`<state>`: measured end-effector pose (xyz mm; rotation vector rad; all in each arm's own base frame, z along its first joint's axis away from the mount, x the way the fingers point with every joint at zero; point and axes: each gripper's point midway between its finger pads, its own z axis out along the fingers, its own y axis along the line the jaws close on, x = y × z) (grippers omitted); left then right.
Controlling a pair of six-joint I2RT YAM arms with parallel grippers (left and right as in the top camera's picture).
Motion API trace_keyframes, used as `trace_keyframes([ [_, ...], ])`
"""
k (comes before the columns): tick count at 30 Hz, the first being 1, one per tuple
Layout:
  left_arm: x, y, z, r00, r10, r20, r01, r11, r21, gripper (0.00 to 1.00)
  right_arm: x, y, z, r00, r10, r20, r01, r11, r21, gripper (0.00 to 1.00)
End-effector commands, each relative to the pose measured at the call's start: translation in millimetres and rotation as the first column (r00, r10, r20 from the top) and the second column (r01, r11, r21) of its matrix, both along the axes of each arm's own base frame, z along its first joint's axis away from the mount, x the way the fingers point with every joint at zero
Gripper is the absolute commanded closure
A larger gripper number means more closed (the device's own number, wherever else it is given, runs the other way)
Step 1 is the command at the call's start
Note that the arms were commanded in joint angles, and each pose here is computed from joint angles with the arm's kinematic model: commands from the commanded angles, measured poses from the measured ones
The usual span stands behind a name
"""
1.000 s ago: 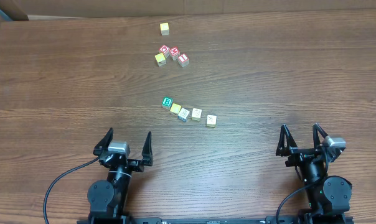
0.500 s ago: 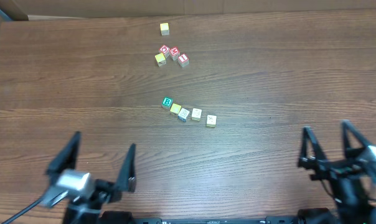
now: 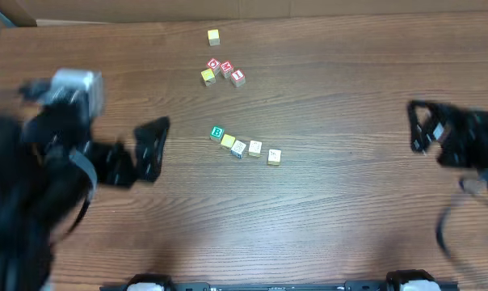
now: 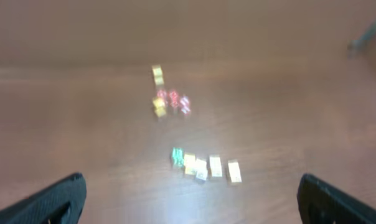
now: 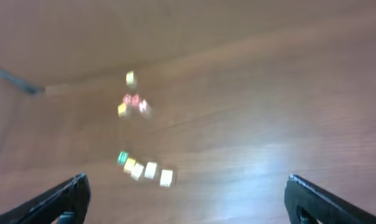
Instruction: Flip 5 blocks
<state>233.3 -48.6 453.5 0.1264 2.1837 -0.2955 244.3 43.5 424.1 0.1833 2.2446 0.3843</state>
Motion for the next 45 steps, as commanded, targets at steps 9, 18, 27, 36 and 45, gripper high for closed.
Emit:
trace_keyframes([
  [9, 94, -32, -114, 0.854, -0.147, -0.5, 0.092, 0.987, -0.132, 0.96, 71, 92, -97, 0.816, 0.366, -0.447, -0.223, 0.913, 0.341, 0.96],
  [18, 98, -22, -193, 0.702, -0.09, -0.706, 0.048, 0.996, -0.079, 0.96, 74, 180, -216, 0.62, 0.471, -0.627, -0.334, 0.882, 0.332, 0.96],
  [27, 107, -23, -269, 0.624, -0.048, -0.78, -0.03, 0.996, -0.086, 0.96, 64, 253, -337, 0.705, 0.351, -0.616, -0.291, 0.936, 0.2, 0.96],
  [36, 120, -66, -344, 0.663, -0.115, -0.74, 0.004, 0.989, -0.15, 0.96, 55, 275, -386, 0.861, 0.194, -0.471, -0.188, 0.98, 0.06, 0.96],
  [45, 119, -104, -387, 0.704, -0.088, -0.705, 0.006, 0.993, -0.118, 0.96, 65, 265, -398, 0.907, 0.135, -0.4, -0.132, 0.991, 0.035, 0.96],
])
